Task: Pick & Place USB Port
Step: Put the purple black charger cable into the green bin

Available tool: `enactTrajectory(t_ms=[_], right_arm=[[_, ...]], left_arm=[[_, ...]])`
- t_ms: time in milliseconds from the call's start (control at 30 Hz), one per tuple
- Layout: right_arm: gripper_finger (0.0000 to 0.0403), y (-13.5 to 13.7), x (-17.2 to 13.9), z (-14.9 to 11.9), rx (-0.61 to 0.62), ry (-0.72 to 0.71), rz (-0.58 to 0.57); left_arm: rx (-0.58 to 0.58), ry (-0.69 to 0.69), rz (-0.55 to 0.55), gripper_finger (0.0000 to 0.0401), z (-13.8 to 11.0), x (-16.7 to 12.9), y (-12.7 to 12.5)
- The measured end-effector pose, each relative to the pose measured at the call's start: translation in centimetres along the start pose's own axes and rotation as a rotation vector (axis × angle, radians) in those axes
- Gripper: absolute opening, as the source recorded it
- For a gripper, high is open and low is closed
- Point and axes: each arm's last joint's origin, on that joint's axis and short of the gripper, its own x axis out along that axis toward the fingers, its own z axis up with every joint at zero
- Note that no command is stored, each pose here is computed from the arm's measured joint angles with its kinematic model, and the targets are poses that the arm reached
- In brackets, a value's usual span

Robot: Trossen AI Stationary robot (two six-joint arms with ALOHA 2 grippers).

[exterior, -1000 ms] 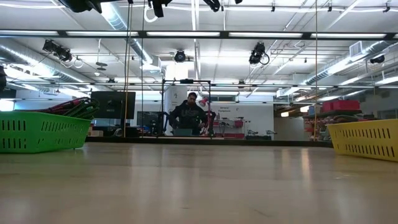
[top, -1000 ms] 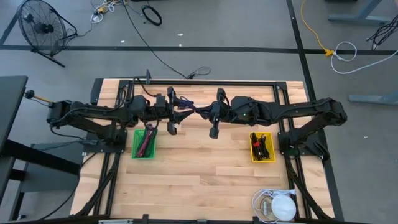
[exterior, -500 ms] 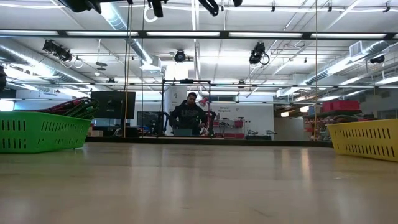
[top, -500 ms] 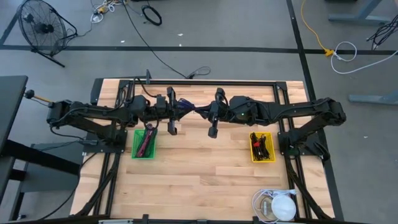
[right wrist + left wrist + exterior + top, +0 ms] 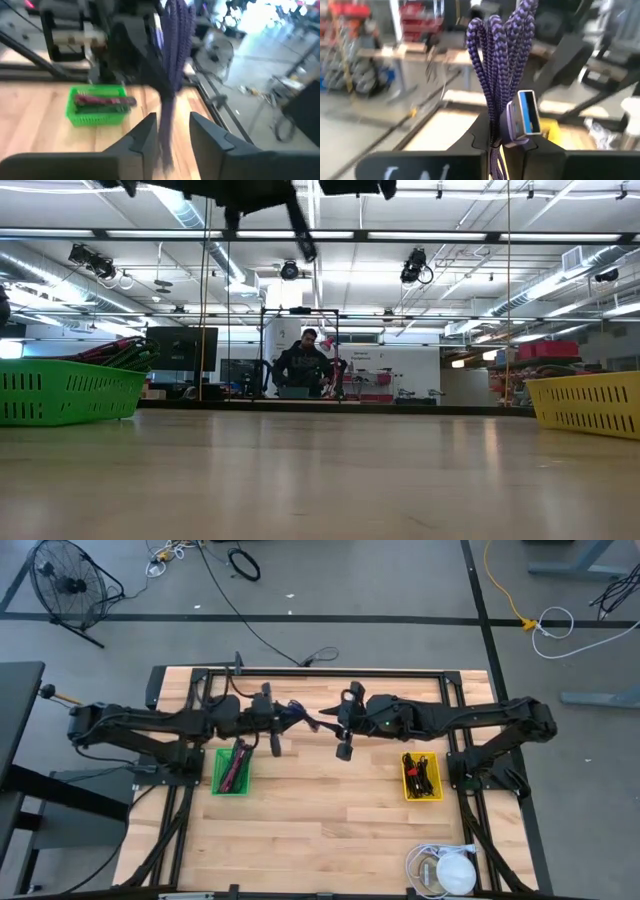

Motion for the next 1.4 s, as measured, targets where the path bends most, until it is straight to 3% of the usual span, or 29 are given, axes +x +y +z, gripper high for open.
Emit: enactTrajectory(t_ms=[200, 367, 567, 900, 1200, 1400], right_arm=[[0.0138, -0.6, -0.7, -1.2, -0.001, 0.155, -0.168], [0.0141, -1.2, -1.3, -2.3, -0.005, 0.268, -0.318], [0.0141, -1.6, -1.4, -2.8, 0.011, 0.309, -0.364], [0.0141, -1.8, -1.3, -2.8, 0.011, 0.311, -0.371], [0.0141, -1.8, -1.3, -2.8, 0.011, 0.312, -0.371], [0.0141, -1.8, -1.3, -2.8, 0.01, 0.312, -0.371]], left_arm=[[-0.092, 0.242, 0.114, 0.0027, -0.6, -3.6, 0.0], [-0.233, 0.487, 0.265, 0.0027, -2.2, -7.7, -0.1], [-0.418, 0.696, 0.412, 0.0027, -3.7, -12.3, -0.3], [-0.561, 0.865, 0.514, 0.0027, -4.8, -15.9, -0.6], [-0.631, 0.91, 0.561, 0.0027, -6.8, -16.4, -1.0], [-0.642, 0.904, 0.549, 0.0027, -6.8, -16.3, -1.2]])
